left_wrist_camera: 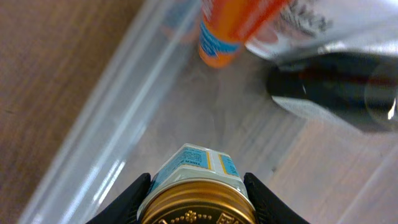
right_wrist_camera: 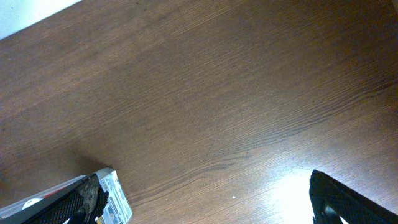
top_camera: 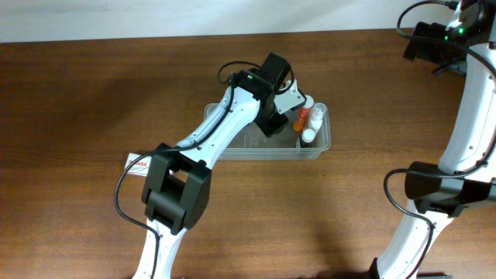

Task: Pack container
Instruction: 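Lift the gold-lidded jar and carry it over the container, then lower the jar into the container beside the orange tube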

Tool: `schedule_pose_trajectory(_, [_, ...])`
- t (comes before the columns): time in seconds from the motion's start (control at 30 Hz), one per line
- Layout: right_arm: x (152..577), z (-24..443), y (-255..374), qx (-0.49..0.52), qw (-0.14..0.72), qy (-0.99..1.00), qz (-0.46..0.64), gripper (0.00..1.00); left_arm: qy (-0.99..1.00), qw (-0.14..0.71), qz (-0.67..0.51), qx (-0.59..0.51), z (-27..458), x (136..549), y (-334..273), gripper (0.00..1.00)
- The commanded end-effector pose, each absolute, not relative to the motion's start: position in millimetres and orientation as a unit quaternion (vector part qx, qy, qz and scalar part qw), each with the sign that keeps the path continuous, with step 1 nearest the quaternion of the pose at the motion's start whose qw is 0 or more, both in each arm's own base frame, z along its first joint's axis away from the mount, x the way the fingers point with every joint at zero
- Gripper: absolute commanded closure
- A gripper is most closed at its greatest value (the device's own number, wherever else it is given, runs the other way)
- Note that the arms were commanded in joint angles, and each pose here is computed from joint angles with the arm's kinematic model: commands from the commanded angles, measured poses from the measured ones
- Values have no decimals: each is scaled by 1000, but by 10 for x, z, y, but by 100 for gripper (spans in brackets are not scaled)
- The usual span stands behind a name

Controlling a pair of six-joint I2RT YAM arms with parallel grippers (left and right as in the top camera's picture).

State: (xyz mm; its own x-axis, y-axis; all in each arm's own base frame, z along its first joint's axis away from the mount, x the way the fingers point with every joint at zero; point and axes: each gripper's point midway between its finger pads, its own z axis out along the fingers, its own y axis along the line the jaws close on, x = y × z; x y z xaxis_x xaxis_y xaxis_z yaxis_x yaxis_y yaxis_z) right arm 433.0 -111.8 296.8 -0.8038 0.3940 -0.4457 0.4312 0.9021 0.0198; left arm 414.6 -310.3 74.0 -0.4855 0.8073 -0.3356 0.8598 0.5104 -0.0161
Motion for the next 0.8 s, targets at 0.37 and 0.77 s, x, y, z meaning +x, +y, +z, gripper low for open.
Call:
schedule_pose_trajectory(0.37, [4296,3047,-1140,223,235,945,-45,2,884,178,-117,416,865,4192,-3402,70])
schedule_pose_trajectory(0.77, [4296,3047,-1140,223,235,945,-45,2,916,168,-97,350,775,4099,-3501,71])
